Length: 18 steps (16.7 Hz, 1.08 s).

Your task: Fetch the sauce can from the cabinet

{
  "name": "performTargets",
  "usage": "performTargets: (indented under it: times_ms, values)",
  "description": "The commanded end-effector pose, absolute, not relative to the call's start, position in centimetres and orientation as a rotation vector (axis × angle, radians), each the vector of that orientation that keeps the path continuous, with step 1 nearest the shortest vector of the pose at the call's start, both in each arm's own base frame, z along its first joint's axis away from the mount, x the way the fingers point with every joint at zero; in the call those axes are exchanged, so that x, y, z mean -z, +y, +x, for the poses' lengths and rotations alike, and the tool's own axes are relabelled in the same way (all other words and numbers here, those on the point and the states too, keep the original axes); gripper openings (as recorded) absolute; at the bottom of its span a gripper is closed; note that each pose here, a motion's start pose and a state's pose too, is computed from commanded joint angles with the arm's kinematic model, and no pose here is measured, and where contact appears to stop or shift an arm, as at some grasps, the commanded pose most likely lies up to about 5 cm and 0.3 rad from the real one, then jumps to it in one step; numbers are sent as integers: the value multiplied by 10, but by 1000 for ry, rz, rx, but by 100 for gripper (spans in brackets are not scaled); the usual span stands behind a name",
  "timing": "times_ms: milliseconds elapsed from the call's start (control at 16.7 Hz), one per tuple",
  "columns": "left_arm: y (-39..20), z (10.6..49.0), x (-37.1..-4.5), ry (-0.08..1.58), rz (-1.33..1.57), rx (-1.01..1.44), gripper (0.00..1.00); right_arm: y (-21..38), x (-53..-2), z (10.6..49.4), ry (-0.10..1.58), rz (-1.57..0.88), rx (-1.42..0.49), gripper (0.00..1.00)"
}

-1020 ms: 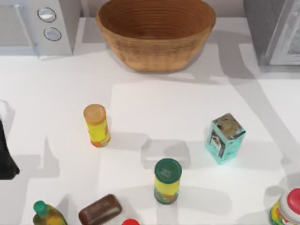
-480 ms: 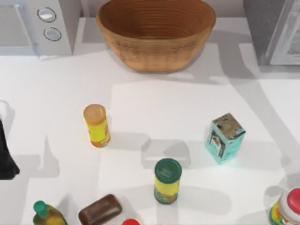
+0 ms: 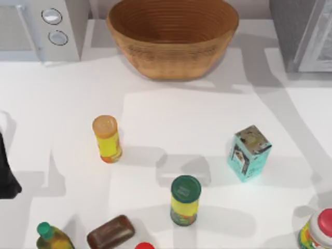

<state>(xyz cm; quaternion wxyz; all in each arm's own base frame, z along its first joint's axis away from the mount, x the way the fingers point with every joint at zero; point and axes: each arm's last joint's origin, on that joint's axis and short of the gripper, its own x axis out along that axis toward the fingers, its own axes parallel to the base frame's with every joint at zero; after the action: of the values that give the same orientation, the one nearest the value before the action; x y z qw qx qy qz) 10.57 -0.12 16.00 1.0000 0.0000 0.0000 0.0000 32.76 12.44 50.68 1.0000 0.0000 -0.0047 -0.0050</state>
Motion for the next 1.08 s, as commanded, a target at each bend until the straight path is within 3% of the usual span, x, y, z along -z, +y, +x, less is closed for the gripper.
performTargets:
  times_ms: [360, 840, 1080]
  values:
    - [-1, 106, -160, 0, 0, 0, 100, 127, -512, 320, -14, 5, 8, 0]
    - [-1, 106, -160, 0, 0, 0, 100, 135, -563, 168, -10, 3, 7, 0]
    - [-1, 106, -160, 0, 0, 0, 100, 127, -567, 147, -9, 2, 8, 0]
